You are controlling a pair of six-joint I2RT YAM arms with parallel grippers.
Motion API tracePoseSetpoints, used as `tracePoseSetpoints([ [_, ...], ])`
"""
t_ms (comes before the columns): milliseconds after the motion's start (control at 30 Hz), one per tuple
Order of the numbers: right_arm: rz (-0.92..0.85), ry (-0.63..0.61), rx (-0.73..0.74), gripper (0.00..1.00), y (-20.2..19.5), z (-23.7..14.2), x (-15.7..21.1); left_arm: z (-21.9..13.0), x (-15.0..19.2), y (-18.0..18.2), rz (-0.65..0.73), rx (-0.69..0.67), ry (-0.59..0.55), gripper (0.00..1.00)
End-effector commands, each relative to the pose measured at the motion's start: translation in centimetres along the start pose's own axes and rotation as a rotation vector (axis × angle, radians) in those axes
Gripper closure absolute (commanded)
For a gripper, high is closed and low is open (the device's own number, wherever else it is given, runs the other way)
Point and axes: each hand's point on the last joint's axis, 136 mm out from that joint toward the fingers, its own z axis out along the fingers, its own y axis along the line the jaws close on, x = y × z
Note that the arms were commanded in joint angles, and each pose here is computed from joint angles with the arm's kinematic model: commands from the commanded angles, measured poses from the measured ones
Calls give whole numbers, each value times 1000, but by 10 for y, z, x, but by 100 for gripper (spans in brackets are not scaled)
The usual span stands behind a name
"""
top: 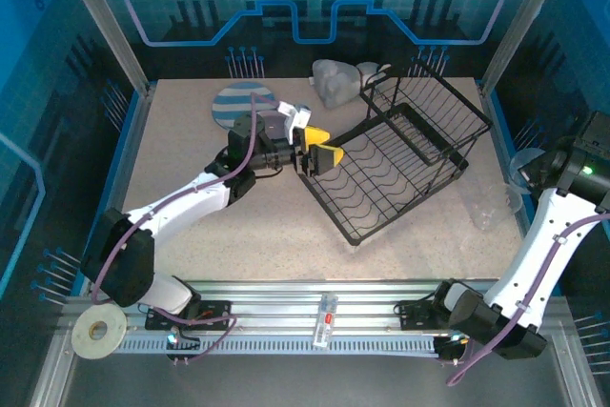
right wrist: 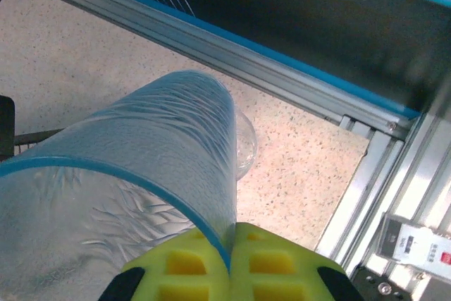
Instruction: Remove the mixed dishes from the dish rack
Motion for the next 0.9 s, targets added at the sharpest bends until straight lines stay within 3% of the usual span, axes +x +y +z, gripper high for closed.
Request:
tracePoseSetpoints([
  [0, 108, 20, -77, 100, 9, 6, 2, -10, -13, 2, 79, -30, -75, 1],
  [867, 200, 221, 24, 100, -15, 41, 32, -31, -3, 34, 38, -162, -141, 1],
])
